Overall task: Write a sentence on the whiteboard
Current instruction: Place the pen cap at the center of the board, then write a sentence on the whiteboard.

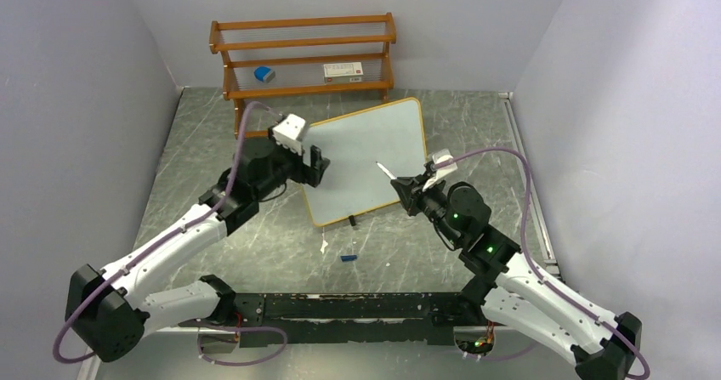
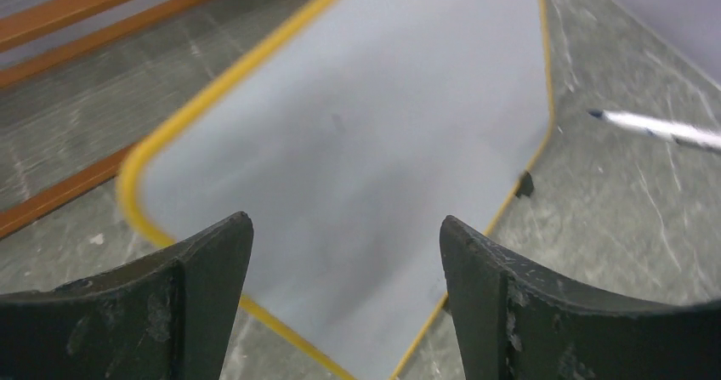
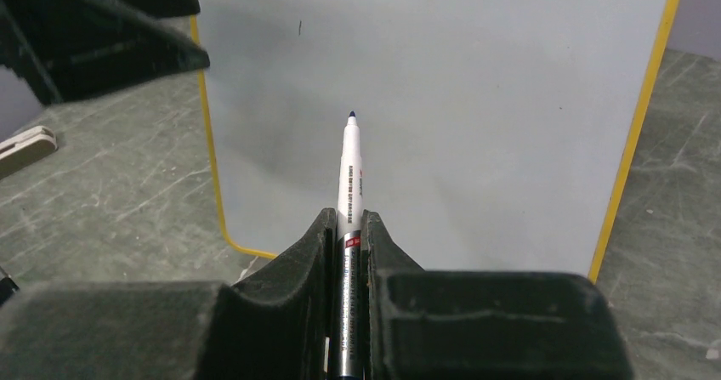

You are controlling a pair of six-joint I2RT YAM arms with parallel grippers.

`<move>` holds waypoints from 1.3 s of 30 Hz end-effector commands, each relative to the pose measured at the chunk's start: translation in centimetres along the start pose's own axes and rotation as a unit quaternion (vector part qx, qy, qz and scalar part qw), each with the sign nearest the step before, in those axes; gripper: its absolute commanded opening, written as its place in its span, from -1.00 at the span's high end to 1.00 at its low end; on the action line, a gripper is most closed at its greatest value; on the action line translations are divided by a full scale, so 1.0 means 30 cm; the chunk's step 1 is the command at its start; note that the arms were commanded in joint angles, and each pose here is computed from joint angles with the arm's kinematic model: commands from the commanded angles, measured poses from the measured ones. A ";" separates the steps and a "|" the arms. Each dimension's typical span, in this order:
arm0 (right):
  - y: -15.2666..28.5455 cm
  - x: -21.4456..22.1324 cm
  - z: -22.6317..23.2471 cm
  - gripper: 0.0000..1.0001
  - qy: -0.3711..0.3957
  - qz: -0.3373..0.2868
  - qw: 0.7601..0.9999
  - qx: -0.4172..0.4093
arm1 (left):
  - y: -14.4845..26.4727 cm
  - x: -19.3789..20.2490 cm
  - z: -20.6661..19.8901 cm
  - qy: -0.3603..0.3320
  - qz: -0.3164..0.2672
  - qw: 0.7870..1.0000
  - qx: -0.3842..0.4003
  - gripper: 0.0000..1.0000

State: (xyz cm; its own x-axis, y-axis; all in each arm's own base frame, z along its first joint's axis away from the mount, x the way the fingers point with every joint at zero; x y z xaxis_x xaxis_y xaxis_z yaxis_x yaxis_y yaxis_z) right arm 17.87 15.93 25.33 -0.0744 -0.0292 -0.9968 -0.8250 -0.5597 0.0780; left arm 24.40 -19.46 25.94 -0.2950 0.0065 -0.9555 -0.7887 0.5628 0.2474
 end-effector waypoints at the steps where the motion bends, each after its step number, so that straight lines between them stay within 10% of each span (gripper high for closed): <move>1: -0.007 -0.060 0.011 1.00 0.008 -0.025 1.000 -0.012 | 0.001 -0.041 0.083 0.088 -0.033 0.995 0.012 -0.68; 12: -0.024 -0.087 0.032 1.00 0.021 -0.030 0.999 -0.028 | 0.065 -0.036 0.351 0.214 -0.032 0.975 0.060 -0.61; 25: -0.024 -0.074 0.042 1.00 0.024 -0.030 0.999 -0.038 | 0.097 -0.105 0.397 0.123 -0.018 0.991 0.055 -0.58; 39: -0.005 -0.083 0.049 1.00 0.026 -0.040 0.998 -0.050 | -0.078 -0.061 0.386 0.131 0.044 0.965 0.224 -0.37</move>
State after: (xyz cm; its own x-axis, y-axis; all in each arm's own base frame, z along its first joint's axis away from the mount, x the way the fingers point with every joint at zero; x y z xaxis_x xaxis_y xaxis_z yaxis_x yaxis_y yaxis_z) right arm 17.46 16.90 27.12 -0.0098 -0.0341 -0.9994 -0.7817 -0.6230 0.0289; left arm 32.30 -9.96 23.75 -0.5605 -0.1358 -0.8169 -0.5586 0.7903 0.2519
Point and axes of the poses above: each gripper's point midway between its finger pads, its own y axis back along the fingers, its own z axis along the line the jaws close on, x = y × z, the point moved 7 cm from there along y, back along the fingers, and after that the axes turned 6 degrees about y, right-handed, at the moved point
